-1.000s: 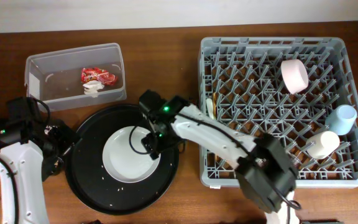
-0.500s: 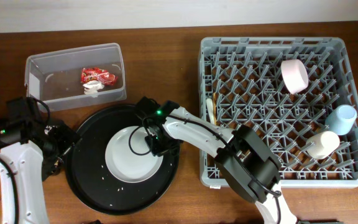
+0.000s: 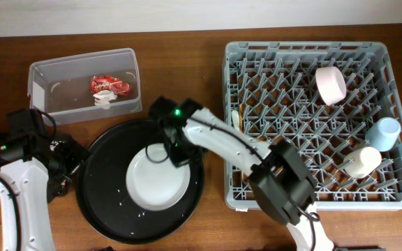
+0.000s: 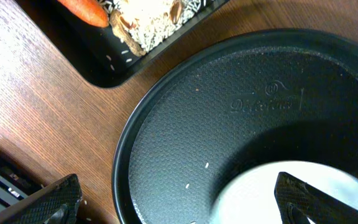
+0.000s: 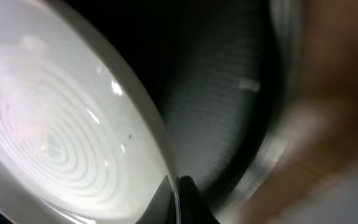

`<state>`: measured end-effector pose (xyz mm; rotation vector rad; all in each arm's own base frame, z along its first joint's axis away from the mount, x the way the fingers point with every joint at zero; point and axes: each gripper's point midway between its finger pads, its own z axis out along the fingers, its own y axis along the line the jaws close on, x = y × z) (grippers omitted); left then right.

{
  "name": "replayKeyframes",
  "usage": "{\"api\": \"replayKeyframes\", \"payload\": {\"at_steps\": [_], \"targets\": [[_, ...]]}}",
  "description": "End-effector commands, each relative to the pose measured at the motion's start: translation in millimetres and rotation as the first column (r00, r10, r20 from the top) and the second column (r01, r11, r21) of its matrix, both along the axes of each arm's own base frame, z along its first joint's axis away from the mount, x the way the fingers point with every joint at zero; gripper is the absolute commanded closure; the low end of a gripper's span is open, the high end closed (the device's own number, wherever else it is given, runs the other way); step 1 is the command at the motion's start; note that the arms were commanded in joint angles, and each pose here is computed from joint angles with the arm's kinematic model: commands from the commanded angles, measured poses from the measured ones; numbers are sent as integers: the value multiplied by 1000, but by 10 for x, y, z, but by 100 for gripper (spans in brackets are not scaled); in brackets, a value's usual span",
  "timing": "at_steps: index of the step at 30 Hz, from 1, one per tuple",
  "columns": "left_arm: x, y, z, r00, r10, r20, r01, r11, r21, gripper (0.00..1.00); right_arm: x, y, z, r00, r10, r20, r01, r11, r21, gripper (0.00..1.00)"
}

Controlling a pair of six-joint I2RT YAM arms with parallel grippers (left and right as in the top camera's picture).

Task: Sort waste into correct bins and load items into the dishwasher rack
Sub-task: 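Grasp the white plate's rim with the right gripper and lift it, then carry the white plate into the rack's back-left and stand it upright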

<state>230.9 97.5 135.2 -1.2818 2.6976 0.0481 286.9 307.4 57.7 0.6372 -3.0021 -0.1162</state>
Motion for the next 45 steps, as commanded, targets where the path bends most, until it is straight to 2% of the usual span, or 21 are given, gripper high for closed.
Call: {"api": "replayKeyframes", "payload": {"at_steps": [1, 4, 7, 9, 12, 14, 18, 20, 25, 30, 40, 45], "targets": [[-33, 37, 4, 1000, 17, -1, -17, 1000, 17, 1, 576, -484, 947, 954, -77, 288, 93, 995, -42, 96], [-35, 36, 3, 1000, 17, -2, -17, 1000, 17, 1, 783, -983, 1638, 877, -161, 452, 199, 979, -37, 96], [-40, 33, 2, 1000, 2, -5, -2, 1000, 18, 1, 900, -1628, 2193, 759, -262, 596, 342, 939, -23, 96], [-40, 33, 2, 1000, -2, -6, 2, 1000, 18, 1, 943, -2164, 2514, 633, -326, 702, 491, 870, -38, 96], [-40, 33, 2, 1000, -5, -6, 5, 1000, 18, 1, 913, -2850, 2835, 429, -348, 833, 711, 699, -75, 96], [-40, 33, 2, 1000, -5, -6, 5, 1000, 18, 1, 930, -3032, 2867, 383, -326, 864, 764, 637, -98, 96], [-40, 33, 2, 1000, -5, -6, 5, 1000, 18, 1, 1076, -3157, 2768, 353, -282, 892, 813, 564, -143, 96], [-40, 33, 2, 1000, -5, -6, 5, 1000, 18, 1, 1162, -3202, 2673, 361, -244, 900, 827, 530, -188, 96], [-42, 32, 2, 1000, -5, -7, 6, 1000, 18, 1, 1318, -3230, 2258, 447, -151, 882, 827, 446, -343, 96], [-42, 32, 2, 1000, -5, -7, 5, 1000, 18, 1, 1424, -3172, 1871, 533, -143, 834, 790, 438, -430, 96], [-44, 31, 2, 1000, -6, -8, 6, 1000, 18, 1, 1414, -2719, 1316, 604, -329, 726, 745, 556, -368, 96], [-49, 29, 1, 1000, -5, -10, 5, 1000, 17, 1, 1366, -2382, 1284, 632, -310, 710, 701, 619, -354, 95]]}}
